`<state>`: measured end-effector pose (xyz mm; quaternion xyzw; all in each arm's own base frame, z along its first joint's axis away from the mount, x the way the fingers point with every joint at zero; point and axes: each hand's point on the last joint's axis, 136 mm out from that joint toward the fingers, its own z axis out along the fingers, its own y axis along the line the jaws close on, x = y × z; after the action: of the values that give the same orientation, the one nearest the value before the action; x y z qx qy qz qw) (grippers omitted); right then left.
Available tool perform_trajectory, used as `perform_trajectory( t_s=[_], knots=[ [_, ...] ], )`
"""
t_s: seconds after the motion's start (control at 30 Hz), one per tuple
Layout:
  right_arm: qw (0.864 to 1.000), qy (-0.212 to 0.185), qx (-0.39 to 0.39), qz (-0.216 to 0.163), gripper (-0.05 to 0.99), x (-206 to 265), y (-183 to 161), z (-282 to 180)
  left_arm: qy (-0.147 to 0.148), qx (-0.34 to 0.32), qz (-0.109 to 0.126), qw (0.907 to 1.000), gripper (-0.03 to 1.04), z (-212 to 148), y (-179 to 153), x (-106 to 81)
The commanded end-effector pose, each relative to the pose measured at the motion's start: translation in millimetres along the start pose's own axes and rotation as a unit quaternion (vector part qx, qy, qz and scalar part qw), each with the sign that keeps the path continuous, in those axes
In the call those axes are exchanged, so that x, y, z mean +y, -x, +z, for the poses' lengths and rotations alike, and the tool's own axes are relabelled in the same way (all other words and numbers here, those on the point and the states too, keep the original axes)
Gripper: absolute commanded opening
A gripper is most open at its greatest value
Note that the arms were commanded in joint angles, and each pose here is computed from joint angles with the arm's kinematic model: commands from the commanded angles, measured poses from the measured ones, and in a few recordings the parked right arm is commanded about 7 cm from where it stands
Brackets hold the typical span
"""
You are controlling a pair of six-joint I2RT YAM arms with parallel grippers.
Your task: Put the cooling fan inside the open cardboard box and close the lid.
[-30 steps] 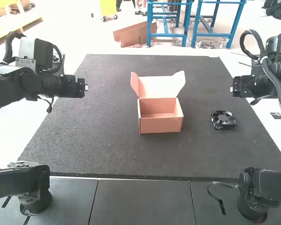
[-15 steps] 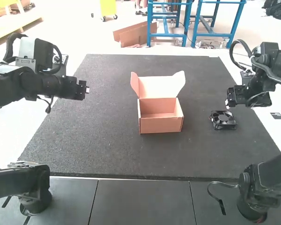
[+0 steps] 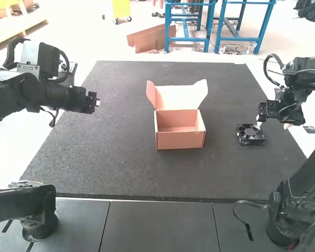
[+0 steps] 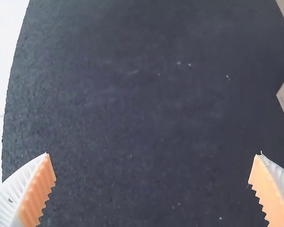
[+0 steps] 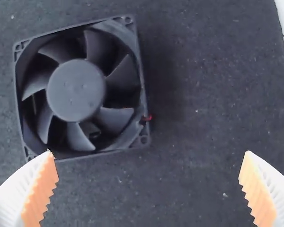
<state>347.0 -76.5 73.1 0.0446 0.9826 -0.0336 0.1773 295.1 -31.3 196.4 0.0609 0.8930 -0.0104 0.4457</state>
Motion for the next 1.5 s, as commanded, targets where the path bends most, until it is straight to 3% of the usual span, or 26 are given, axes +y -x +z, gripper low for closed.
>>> perform_trajectory(
  t_s=[0.0, 0.4, 0.67, 1.13, 1.47],
  knots=[
    [1.000, -0.005, -0.011, 0.023, 0.89, -13, 17, 0, -0.007, -0.039, 0.006, 0.9992, 0.97, -14, 27, -2.7],
    [1.000, -0.006, 0.017, 0.007, 0.89, -18, 28, 30, -0.003, -0.044, 0.003, 0.9990, 0.97, -18, 33, 0.0],
    [0.998, -0.045, 0.031, -0.005, 0.89, -31, 27, 48, 0.005, -0.045, 0.002, 0.9990, 0.97, -19, 34, 3.4],
    [0.998, -0.048, 0.034, -0.007, 0.89, -34, 37, 66, 0.020, -0.046, 0.001, 0.9988, 0.97, -20, 35, 8.4],
    [0.997, -0.045, 0.058, -0.002, 0.89, -33, 27, 77, 0.023, -0.047, 0.000, 0.9986, 0.97, -20, 36, 9.7]
  ],
)
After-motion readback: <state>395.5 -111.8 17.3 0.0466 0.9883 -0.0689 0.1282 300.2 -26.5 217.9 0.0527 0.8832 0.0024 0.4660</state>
